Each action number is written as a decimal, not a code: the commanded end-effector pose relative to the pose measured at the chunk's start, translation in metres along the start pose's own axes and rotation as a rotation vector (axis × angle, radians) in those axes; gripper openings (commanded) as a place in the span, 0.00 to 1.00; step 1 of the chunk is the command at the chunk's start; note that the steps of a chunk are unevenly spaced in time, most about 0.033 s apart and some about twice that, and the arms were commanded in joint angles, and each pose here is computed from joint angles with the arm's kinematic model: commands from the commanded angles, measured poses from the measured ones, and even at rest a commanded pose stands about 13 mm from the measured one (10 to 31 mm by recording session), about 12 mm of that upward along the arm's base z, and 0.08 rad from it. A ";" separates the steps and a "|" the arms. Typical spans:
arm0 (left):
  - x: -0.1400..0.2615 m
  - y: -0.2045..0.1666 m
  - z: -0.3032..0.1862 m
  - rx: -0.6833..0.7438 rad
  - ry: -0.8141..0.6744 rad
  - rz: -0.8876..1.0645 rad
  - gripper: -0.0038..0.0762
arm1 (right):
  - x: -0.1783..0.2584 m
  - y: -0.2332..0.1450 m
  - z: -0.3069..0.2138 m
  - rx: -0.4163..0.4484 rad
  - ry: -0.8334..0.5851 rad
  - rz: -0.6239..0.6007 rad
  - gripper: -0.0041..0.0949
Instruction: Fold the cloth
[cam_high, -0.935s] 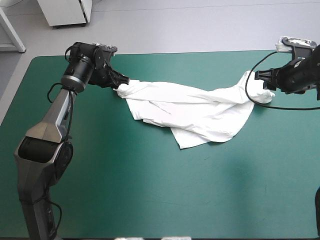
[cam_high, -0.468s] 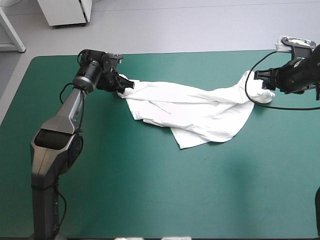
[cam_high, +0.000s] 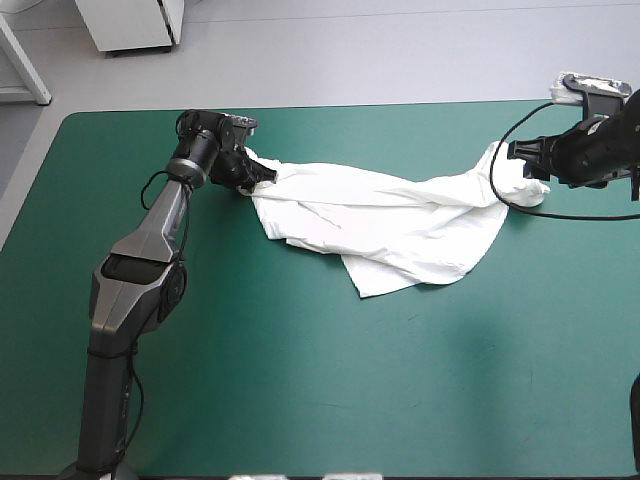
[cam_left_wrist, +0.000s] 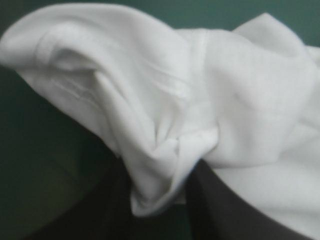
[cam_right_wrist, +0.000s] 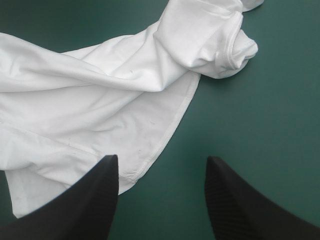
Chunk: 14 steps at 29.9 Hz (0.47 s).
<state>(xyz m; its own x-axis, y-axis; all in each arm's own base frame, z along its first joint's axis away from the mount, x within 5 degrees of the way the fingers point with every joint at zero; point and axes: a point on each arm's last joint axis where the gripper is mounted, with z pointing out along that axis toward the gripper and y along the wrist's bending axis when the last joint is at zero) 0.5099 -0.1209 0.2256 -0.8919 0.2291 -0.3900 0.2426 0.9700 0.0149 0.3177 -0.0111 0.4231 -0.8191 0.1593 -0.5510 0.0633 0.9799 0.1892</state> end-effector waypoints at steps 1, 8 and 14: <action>-0.015 0.002 -0.045 -0.014 -0.150 0.026 0.04 | -0.001 0.004 -0.018 -0.030 -0.057 -0.005 0.53; -0.015 0.002 -0.045 -0.009 -0.150 0.037 0.04 | 0.021 0.028 0.013 -0.081 0.075 -0.089 0.53; -0.015 0.001 -0.045 -0.004 -0.148 0.036 0.04 | 0.054 0.073 0.047 -0.021 0.192 -0.322 0.55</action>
<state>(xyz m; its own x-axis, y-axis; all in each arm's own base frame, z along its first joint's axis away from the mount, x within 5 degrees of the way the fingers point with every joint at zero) 0.5119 -0.1215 0.2248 -0.8750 0.2669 -0.4040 0.2786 0.9599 0.0307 0.3130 0.0563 0.3653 -0.9155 -0.0973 -0.3904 -0.1471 0.9841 0.0996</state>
